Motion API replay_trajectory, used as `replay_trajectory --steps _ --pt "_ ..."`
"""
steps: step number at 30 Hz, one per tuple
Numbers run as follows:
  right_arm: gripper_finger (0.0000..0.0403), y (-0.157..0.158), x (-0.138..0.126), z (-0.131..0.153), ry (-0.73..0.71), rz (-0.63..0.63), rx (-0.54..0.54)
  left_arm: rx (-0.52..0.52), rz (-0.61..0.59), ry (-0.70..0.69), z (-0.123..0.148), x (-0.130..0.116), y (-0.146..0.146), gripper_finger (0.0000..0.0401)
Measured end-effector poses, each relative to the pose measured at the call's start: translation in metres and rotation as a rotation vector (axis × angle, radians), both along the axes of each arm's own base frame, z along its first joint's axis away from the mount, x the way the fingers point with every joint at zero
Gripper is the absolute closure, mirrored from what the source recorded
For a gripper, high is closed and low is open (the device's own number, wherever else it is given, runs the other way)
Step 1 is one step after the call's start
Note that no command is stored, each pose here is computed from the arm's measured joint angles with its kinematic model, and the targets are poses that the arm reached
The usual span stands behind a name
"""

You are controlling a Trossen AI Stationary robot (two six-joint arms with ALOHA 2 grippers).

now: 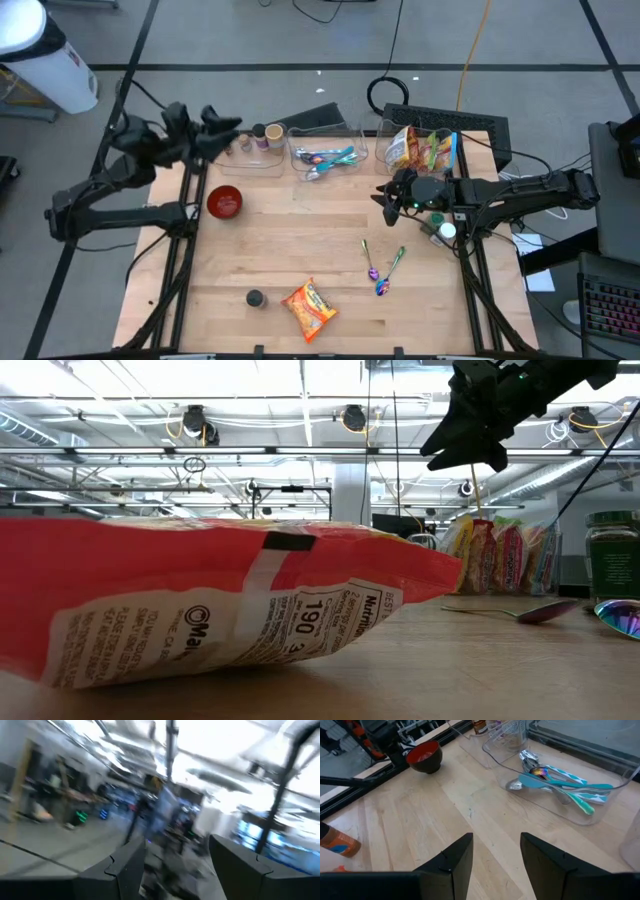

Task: Pick & Place Food Item
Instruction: Put the orange seasoning bottle into the left transparent bin

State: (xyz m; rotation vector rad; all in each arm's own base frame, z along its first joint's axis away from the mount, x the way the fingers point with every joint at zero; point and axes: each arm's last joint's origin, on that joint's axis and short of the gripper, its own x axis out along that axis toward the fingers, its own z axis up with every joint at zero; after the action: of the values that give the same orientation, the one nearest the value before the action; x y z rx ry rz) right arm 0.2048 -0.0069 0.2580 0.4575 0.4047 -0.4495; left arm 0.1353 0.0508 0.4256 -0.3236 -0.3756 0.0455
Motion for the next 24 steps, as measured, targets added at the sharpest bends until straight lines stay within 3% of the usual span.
replay_trajectory --steps 5,9,13,24 --pt "0.0248 0.000 0.000 0.000 -0.002 -0.002 0.003 -0.025 -0.108 0.127 -0.014 0.018 -0.017 0.0176" --pt "0.0248 0.000 0.000 0.000 -0.014 -0.034 0.022 -0.026 -0.110 0.240 -0.026 0.027 -0.031 0.0176" --pt "0.0248 -0.001 0.000 0.000 -0.020 -0.054 0.031 -0.054 -0.107 0.388 -0.040 0.029 -0.043 0.0176" --pt "0.0248 -0.001 0.001 0.003 -0.051 -0.054 0.027 -0.199 -0.296 0.658 -0.067 0.034 -0.089 0.0176"
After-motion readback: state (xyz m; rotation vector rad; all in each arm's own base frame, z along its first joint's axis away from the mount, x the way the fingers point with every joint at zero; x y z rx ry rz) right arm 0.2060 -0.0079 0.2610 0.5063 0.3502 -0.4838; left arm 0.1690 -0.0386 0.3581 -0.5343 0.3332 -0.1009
